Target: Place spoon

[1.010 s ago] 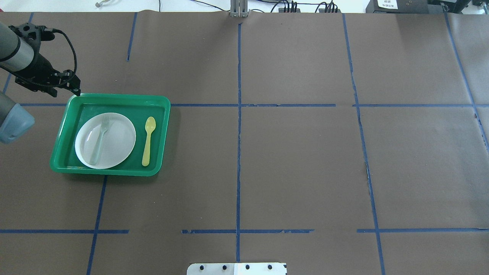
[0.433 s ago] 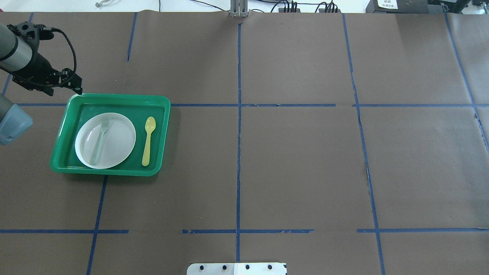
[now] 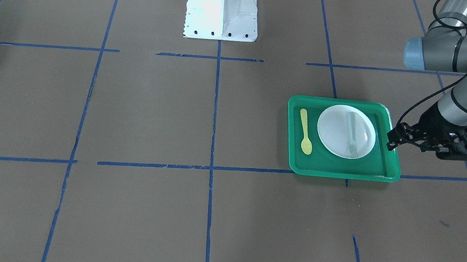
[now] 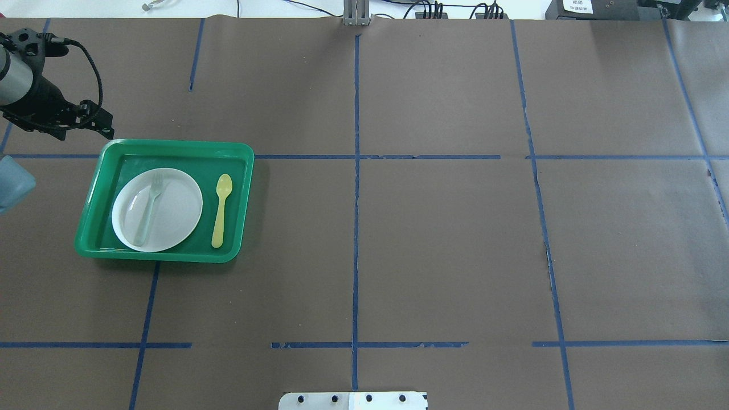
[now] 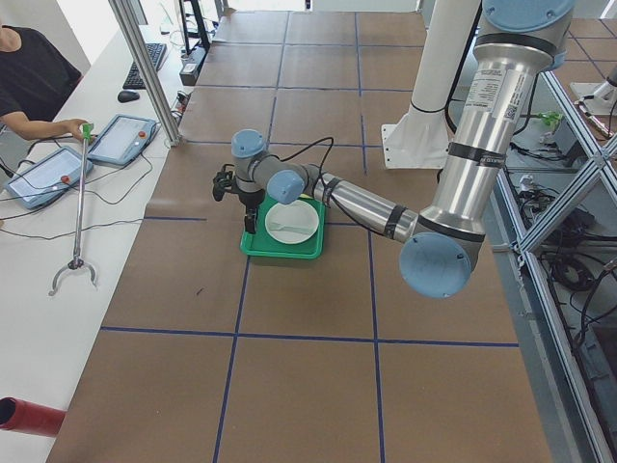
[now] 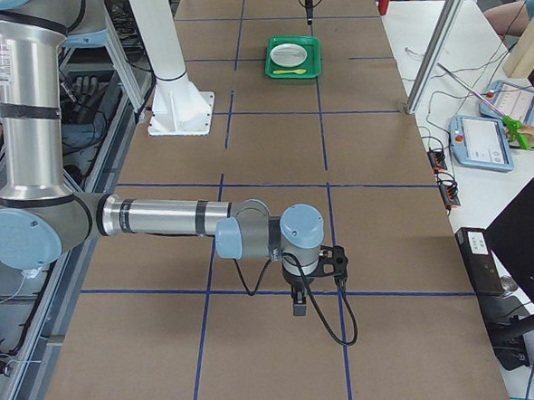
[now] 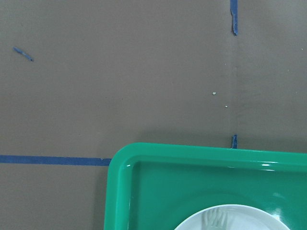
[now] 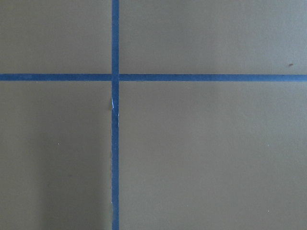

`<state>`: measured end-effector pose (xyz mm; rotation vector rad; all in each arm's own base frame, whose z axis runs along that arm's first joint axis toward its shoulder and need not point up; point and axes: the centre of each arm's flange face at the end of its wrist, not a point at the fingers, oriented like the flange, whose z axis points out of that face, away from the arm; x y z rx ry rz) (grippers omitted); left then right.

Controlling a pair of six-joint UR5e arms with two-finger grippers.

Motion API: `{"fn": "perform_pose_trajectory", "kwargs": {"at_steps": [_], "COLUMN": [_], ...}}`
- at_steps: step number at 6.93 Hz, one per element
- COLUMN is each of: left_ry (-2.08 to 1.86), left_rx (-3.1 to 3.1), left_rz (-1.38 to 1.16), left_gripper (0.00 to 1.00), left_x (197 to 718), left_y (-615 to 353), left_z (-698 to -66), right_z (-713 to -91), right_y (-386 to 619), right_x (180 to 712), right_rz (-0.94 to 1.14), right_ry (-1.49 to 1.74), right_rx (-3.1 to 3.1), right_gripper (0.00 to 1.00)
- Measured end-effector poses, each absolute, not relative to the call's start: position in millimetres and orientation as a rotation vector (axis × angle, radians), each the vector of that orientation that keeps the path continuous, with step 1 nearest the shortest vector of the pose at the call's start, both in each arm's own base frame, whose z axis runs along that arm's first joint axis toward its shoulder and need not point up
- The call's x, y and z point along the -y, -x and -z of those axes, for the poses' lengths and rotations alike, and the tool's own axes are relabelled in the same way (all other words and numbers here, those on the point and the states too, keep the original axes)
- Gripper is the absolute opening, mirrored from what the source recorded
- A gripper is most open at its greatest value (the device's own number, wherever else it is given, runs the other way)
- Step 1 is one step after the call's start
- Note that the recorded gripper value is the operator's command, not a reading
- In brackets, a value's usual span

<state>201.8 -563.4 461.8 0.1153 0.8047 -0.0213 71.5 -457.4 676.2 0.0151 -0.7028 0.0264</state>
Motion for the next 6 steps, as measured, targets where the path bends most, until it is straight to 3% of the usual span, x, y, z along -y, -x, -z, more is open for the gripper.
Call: {"fn": "perform_pose_trajectory", "kwargs": {"at_steps": [6], "left_ry": [-0.146], "left_rx": [-0.742], "left_rz": [-0.128], "left_gripper": [1.0], "left_x": [543], "left_y": [-16], "left_z": [-566], "right_z": [-676], "right_y": [-72], "right_x": [457], "right_rz": [-0.026], "right_ry": [-0.015], "right_rx": [0.703], "right_gripper": [1.0]}}
